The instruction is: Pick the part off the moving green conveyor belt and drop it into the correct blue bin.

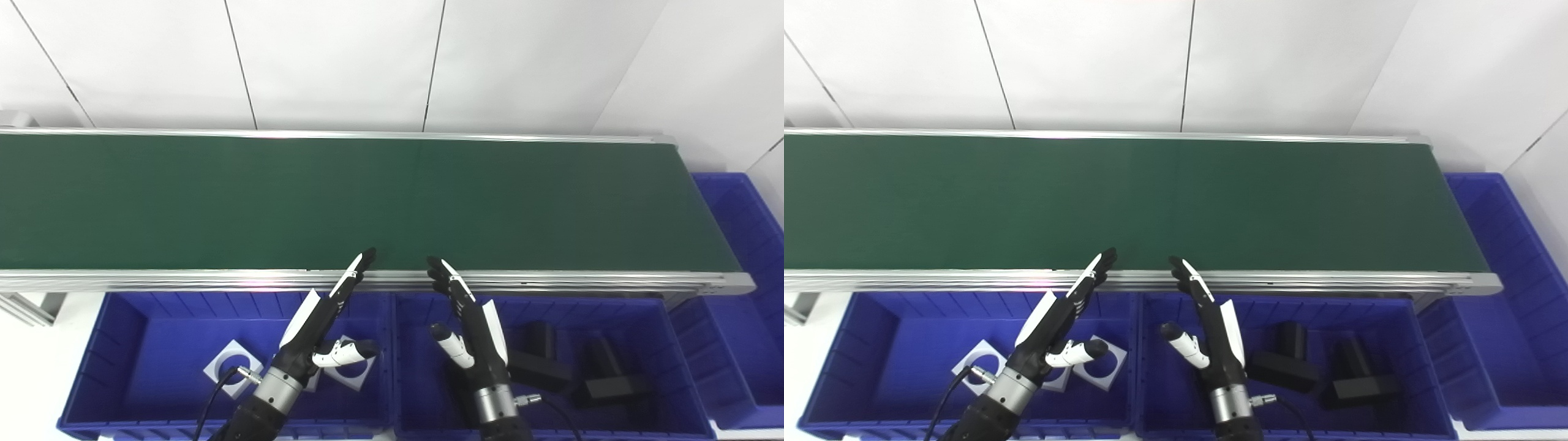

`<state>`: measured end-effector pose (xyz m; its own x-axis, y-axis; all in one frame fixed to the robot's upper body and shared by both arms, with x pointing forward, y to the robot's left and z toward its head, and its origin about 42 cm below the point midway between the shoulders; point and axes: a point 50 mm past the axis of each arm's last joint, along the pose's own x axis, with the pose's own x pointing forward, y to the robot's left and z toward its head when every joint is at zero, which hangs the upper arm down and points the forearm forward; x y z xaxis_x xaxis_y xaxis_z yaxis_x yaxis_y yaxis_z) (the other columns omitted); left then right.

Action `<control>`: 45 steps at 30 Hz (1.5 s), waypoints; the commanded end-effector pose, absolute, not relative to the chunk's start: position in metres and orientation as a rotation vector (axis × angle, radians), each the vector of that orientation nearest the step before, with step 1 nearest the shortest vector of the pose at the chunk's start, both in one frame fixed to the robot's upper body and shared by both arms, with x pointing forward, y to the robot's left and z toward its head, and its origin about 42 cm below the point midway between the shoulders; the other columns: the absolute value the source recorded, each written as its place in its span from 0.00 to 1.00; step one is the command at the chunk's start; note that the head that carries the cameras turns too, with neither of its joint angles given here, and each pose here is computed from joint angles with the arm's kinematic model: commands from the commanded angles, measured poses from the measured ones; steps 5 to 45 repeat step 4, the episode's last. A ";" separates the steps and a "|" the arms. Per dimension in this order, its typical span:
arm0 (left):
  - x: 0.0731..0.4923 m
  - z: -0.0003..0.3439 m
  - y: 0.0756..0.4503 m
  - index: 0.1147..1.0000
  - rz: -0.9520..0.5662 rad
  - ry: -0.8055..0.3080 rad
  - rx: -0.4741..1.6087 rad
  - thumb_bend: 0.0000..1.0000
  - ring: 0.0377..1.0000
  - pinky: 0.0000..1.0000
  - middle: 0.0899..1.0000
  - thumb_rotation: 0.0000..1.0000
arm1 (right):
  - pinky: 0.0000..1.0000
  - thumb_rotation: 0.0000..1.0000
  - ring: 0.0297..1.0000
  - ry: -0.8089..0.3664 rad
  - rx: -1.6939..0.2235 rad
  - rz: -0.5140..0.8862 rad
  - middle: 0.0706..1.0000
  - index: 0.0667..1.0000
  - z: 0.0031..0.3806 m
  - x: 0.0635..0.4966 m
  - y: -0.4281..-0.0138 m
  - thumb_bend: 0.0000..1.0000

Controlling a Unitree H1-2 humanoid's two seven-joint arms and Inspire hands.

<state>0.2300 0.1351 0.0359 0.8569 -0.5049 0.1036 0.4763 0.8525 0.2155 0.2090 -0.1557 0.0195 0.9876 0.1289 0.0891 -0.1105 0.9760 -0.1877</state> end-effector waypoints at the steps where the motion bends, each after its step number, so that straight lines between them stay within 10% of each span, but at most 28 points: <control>1: 0.231 0.049 0.127 1.00 -0.531 -0.218 0.170 0.95 1.00 1.00 1.00 0.81 | 0.86 0.95 0.88 -0.153 -0.166 0.118 0.90 0.87 0.031 0.213 -0.152 0.91; 45: 0.229 0.048 0.126 1.00 -0.533 -0.215 0.169 0.96 1.00 1.00 1.00 0.82 | 0.86 0.96 0.89 -0.153 -0.171 0.121 0.91 0.88 0.031 0.211 -0.154 0.90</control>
